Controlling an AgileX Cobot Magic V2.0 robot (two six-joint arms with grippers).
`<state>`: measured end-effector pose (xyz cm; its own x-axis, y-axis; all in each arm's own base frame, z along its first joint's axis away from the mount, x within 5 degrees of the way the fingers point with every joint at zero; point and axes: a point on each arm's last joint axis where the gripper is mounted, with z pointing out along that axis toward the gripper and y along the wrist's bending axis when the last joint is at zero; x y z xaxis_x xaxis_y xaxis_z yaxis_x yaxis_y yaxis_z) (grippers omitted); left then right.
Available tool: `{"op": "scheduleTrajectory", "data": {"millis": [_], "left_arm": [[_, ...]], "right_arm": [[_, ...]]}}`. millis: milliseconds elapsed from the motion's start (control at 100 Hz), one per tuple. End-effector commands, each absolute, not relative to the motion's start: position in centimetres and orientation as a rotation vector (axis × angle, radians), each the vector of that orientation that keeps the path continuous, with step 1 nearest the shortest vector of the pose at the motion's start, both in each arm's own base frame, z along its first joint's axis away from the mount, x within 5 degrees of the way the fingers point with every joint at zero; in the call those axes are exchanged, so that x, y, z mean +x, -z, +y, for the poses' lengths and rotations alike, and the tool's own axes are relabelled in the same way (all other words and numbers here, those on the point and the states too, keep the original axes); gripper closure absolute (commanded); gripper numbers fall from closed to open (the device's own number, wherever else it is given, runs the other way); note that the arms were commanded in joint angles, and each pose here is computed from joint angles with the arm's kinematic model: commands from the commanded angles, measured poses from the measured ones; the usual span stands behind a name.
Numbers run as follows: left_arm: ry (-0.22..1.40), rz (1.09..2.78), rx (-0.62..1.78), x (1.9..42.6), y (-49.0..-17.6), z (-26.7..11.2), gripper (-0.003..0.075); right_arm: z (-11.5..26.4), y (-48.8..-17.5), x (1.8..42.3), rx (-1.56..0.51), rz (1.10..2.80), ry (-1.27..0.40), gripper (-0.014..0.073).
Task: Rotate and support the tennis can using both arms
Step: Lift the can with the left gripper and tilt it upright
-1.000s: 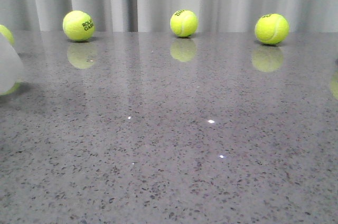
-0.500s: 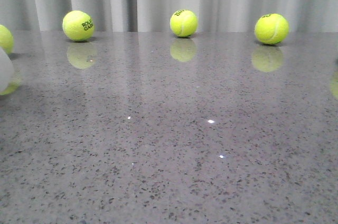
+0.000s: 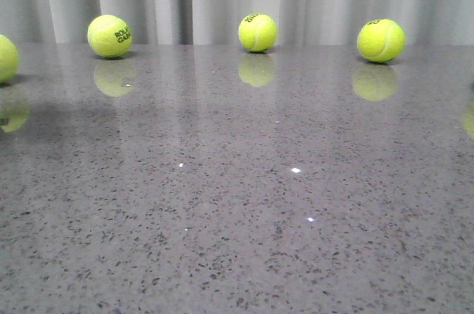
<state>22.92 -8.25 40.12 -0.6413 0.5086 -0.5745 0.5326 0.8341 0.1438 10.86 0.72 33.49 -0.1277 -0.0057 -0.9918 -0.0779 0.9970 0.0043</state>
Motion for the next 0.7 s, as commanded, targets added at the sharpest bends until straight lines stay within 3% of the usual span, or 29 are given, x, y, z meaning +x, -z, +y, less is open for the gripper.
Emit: {"op": "scheduleTrajectory", "data": {"millis": [0, 520, 690], "left_arm": [[0.049, 2.316, 0.745, 23.3, -41.6, -8.5, 0.0192], [0.002, 2.262, 0.730, 22.7, -44.9, -7.9, 0.0193], [0.043, 2.150, 0.621, 20.9, -47.1, -7.3, 0.0193]], "right_arm": [[0.4, -35.0, 10.8, -0.030, 1.597, -0.048, 0.0663], [0.4, -35.0, 10.8, -0.030, 1.597, -0.048, 0.0663], [0.4, -35.0, 10.8, -0.030, 1.597, -0.048, 0.0663]]}}
